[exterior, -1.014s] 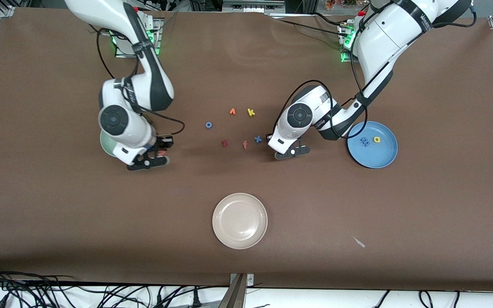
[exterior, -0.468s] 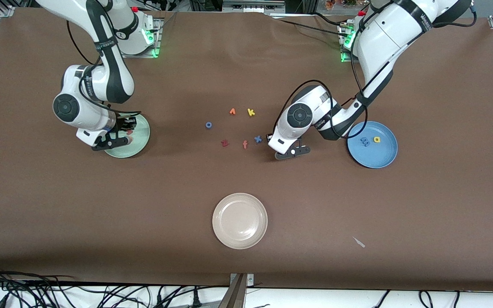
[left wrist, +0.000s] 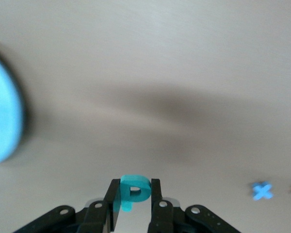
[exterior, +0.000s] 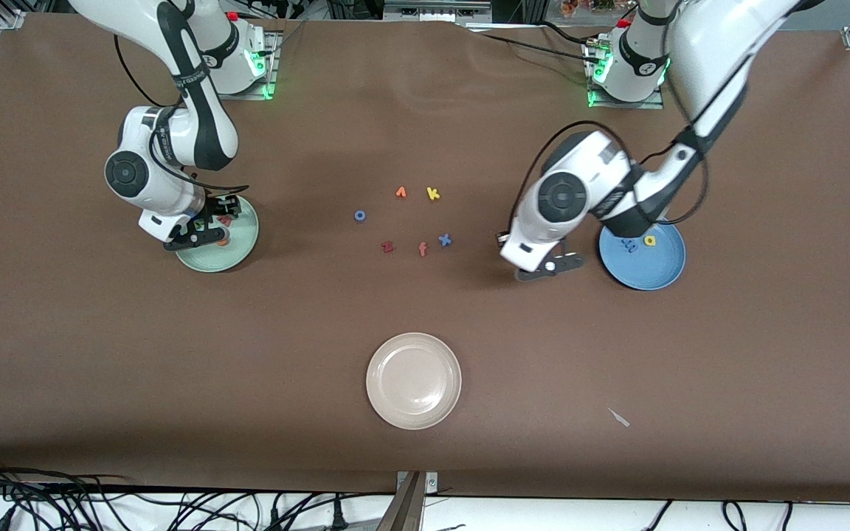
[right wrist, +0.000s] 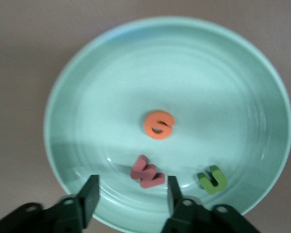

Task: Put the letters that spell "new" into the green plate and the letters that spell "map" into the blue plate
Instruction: 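Drop the teal P on the blue plate while the right gripper retracts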

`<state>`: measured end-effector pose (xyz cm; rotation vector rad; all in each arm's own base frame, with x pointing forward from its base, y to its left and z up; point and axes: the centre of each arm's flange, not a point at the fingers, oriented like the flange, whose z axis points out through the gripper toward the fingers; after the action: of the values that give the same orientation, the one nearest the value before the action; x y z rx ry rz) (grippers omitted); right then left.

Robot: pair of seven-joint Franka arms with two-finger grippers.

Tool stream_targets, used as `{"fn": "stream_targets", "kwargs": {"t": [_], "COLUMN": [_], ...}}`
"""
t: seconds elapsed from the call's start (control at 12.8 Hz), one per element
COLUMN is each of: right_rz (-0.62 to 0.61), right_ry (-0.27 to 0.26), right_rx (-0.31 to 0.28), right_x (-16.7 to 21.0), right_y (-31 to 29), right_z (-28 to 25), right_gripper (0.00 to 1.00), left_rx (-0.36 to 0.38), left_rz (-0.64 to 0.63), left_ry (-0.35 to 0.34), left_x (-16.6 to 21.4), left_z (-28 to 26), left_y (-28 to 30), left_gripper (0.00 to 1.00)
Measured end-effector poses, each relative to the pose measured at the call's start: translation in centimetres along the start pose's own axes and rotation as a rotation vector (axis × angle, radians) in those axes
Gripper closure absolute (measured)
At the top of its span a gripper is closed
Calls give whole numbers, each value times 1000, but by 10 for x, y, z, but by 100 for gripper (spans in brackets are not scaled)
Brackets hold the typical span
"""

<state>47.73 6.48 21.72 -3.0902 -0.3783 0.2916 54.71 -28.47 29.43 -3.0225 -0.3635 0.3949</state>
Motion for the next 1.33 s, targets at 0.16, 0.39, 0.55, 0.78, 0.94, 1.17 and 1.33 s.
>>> {"fn": "stream_targets", "kwargs": {"t": [0.16,0.39,0.55,0.78,0.94,1.17,1.33], "right_rz": [-11,-27,-65,-102,-93,-54,-15], "right_ry": [59,94,53,11,-14,-29,5], "right_rx": [22,51,50,3,-9,-21,-41], "right_x": [11,31,48,59,53,35,25], "right_y": [-5,-8,-12,-7,2,23,44], "right_z": [-31,-80,-130,-223,-274,-336,-369], "right_gripper": [4,0,0,0,0,0,0], "left_rx": [29,5,31,-29,-55,-49,-51], "left_rz": [57,116,136,145,148,139,128], "left_ry": [-93,-155,-172,-183,-199,-214,-204], "left_x": [21,64,85,102,105,106,110], "left_z": [-19,-16,14,69,89,99,94], "left_y": [-63,-155,-189,-188,-184,-188,-192], "left_gripper": [71,71,71,71,71,67,58]}}
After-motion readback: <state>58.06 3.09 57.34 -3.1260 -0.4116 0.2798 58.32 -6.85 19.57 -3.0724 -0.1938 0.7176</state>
